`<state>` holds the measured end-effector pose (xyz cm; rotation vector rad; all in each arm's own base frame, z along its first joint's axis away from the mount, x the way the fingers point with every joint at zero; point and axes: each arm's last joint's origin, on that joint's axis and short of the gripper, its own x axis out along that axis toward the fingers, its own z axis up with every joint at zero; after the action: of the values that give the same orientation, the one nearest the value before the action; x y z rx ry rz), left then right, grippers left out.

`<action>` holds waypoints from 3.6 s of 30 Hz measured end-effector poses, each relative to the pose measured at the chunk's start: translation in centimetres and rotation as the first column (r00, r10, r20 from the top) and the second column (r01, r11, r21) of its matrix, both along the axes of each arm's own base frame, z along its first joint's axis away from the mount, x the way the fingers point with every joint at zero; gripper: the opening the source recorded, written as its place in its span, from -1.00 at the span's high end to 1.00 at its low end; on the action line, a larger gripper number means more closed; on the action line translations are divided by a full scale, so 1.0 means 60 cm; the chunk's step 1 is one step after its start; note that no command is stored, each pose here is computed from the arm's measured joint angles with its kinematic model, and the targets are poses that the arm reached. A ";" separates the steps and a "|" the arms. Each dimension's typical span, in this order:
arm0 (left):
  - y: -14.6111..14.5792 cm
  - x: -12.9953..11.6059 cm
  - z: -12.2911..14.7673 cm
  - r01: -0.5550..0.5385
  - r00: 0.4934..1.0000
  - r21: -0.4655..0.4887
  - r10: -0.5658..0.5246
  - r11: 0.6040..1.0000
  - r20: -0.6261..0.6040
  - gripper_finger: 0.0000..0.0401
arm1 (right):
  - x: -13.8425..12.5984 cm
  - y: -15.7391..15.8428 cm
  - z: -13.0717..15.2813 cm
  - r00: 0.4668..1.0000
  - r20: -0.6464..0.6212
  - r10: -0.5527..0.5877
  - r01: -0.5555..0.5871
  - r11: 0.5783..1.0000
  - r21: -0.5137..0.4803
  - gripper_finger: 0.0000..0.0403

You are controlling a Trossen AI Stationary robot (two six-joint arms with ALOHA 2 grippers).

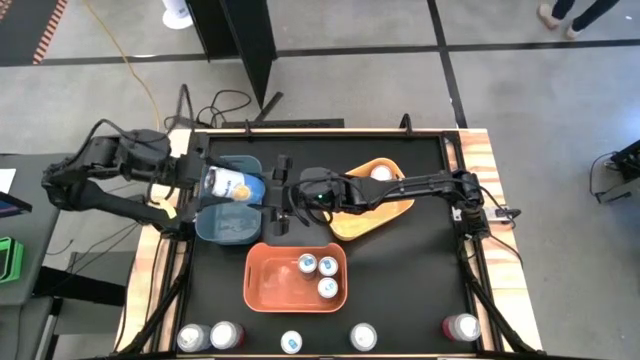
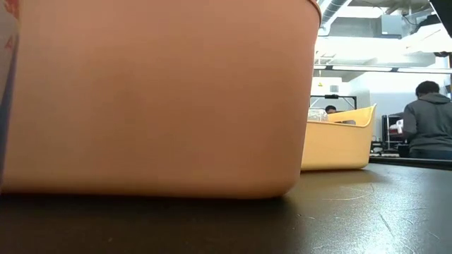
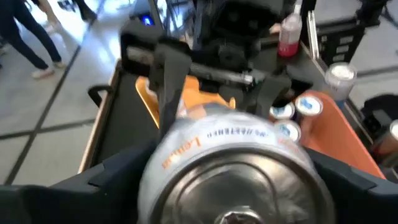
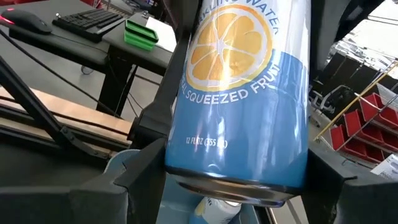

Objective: Sort soda cans
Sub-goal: Put the blue soda can into the blue bin

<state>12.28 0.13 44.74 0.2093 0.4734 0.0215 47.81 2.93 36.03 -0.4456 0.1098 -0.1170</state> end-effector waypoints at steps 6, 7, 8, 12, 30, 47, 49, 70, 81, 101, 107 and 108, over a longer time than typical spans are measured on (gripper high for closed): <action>0.000 0.006 -0.007 0.001 0.999 -0.004 -0.002 1.000 -0.044 -0.54 | 0.001 0.000 -0.003 1.000 -0.009 -0.001 0.001 1.000 0.001 -0.43; 0.000 0.006 -0.007 0.001 0.999 -0.004 -0.002 1.000 -0.047 -0.54 | 0.001 0.000 -0.003 1.000 -0.009 -0.001 0.001 1.000 0.001 -0.43; 0.000 0.006 -0.007 0.001 0.999 -0.004 -0.002 1.000 -0.049 -0.54 | 0.001 0.000 -0.003 1.000 -0.008 -0.001 0.001 1.000 0.001 -0.43; 0.000 0.005 -0.008 0.008 0.998 0.004 -0.007 1.000 -0.055 -0.53 | 0.001 0.000 -0.002 1.000 -0.004 -0.001 0.001 1.000 0.000 -0.43; 0.000 0.005 -0.010 0.013 0.998 0.027 -0.012 1.000 -0.065 -0.47 | 0.001 0.000 -0.002 1.000 -0.005 -0.001 0.001 1.000 -0.010 -0.43; 0.000 0.006 -0.010 0.023 0.997 0.047 -0.020 0.999 -0.069 -0.47 | 0.001 0.000 -0.002 1.000 -0.007 -0.002 0.002 1.000 -0.012 -0.43; 0.000 0.006 -0.010 0.025 0.997 0.049 -0.021 0.998 -0.069 -0.47 | 0.001 0.000 -0.003 1.000 -0.008 -0.002 0.002 1.000 -0.012 -0.43; 0.002 0.016 -0.020 -0.008 0.993 0.069 0.016 0.998 -0.119 -0.47 | -0.004 0.008 0.003 1.000 -0.020 0.019 -0.019 1.000 0.001 -0.97; 0.008 0.047 -0.035 -0.137 0.969 0.092 0.153 0.986 -0.194 -0.47 | -0.053 0.028 0.042 0.993 -0.117 -0.026 0.016 0.996 -0.088 -0.98; 0.140 0.156 -0.152 -0.552 0.587 0.110 0.479 0.827 -0.653 -0.47 | -0.334 0.032 0.227 0.987 -0.155 0.037 -0.035 0.999 0.015 -0.97; 0.189 0.165 -0.179 -0.588 0.525 0.075 0.451 0.805 -0.722 -0.47 | -0.376 0.050 0.238 0.982 -0.168 0.088 -0.082 0.996 0.043 -0.97; 0.196 0.164 -0.182 -0.599 0.514 0.072 0.451 0.798 -0.730 -0.47 | -0.381 0.053 0.239 0.982 -0.169 0.085 -0.078 0.996 0.043 -0.97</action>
<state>22.12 11.89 33.81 -0.1511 1.3335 0.5245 24.98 6.08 50.38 -0.4227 0.2611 0.0040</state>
